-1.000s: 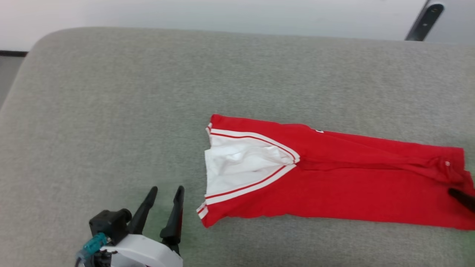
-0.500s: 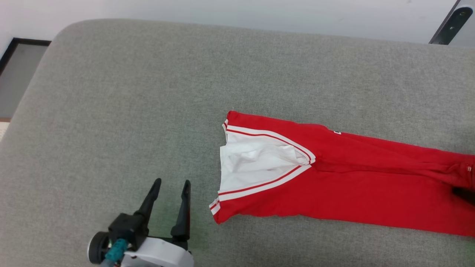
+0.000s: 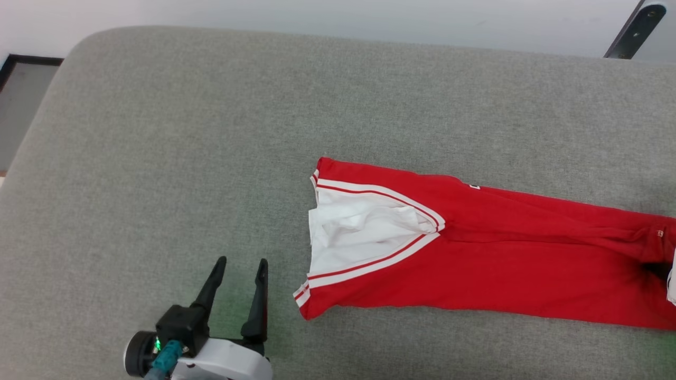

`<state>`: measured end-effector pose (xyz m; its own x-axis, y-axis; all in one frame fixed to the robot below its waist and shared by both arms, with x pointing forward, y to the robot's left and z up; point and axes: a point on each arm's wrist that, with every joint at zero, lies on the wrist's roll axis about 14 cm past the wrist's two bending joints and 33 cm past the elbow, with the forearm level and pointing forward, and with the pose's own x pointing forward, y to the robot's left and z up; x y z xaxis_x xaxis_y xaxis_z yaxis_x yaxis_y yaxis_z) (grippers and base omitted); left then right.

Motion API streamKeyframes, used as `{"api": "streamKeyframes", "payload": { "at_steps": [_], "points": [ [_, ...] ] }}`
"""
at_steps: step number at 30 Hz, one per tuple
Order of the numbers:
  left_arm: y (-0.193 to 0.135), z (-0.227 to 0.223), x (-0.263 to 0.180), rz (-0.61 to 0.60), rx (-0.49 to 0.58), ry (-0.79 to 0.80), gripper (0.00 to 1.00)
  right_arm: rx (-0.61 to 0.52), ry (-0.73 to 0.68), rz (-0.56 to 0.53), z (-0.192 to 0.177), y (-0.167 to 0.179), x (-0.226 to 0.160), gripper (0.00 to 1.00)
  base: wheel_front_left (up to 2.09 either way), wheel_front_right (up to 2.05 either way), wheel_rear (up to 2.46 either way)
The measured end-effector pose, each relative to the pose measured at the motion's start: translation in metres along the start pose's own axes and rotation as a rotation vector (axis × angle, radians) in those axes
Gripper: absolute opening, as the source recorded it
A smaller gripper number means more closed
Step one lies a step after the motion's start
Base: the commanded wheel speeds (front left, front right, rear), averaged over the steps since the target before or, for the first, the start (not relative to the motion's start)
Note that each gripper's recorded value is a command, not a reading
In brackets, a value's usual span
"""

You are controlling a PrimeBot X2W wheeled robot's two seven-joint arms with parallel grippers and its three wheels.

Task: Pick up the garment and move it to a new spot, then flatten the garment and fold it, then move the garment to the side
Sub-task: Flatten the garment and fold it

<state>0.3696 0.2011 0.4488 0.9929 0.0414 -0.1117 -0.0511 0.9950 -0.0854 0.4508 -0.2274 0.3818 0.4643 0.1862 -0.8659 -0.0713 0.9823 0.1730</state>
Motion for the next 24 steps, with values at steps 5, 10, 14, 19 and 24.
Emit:
{"api": "streamKeyframes", "payload": {
  "at_steps": [5,10,14,19,24],
  "points": [
    [0.000,0.001,0.000,-0.008,-0.009,-0.009,1.00,0.017,-0.034,-0.002,0.002,-0.003,-0.005,0.00,0.00,0.00,0.00],
    [-0.001,-0.001,-0.001,-0.017,-0.016,-0.003,1.00,0.051,-0.092,-0.029,0.005,-0.017,-0.015,0.00,0.00,0.00,0.00],
    [-0.004,-0.003,0.001,-0.029,-0.021,0.000,1.00,0.116,-0.145,-0.096,0.007,-0.052,-0.030,0.00,0.00,0.00,0.00],
    [-0.007,-0.007,0.003,-0.037,-0.027,0.008,1.00,0.159,-0.196,-0.188,0.007,-0.094,-0.051,0.00,0.00,0.00,0.00],
    [-0.011,-0.012,0.004,-0.046,-0.043,0.021,1.00,0.134,-0.235,-0.170,0.012,-0.086,-0.057,0.00,0.00,0.00,0.00]
  ]
}}
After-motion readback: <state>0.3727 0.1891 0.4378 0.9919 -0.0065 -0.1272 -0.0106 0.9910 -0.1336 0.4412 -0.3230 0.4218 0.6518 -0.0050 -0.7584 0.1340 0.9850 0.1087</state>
